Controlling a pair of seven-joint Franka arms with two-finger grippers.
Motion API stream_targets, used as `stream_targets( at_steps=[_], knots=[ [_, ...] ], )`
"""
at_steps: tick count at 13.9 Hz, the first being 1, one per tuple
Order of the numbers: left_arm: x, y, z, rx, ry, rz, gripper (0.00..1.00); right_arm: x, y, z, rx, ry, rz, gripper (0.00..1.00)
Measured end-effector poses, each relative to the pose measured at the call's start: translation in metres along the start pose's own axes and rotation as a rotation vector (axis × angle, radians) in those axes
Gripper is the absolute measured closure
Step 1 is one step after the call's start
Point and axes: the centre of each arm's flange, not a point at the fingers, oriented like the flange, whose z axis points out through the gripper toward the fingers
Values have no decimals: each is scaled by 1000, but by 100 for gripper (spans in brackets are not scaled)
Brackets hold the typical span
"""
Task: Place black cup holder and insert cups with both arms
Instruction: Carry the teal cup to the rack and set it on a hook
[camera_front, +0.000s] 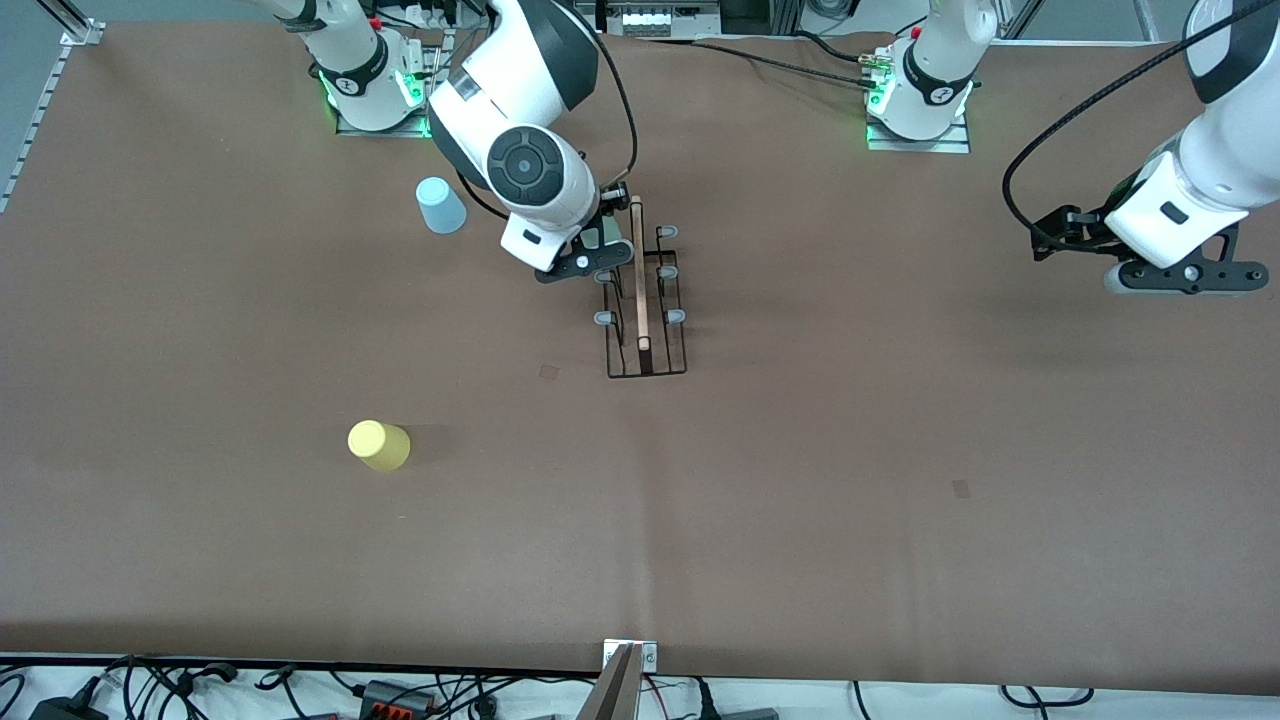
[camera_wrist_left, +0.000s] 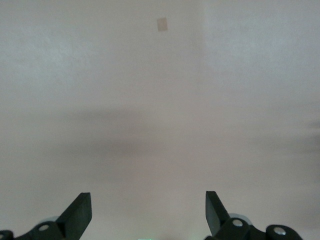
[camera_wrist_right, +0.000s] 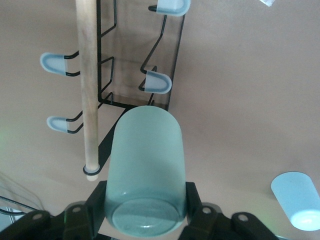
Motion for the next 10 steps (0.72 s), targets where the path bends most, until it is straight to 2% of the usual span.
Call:
stream_targets(
  at_steps=[3, 10],
  knots=[
    [8, -2, -17, -4, 43, -9, 0, 3, 1, 7, -2, -13, 2, 34],
    [17, -15, -15, -32, 42, -65, 0, 12, -2, 33, -8, -47, 2, 34]
  ],
)
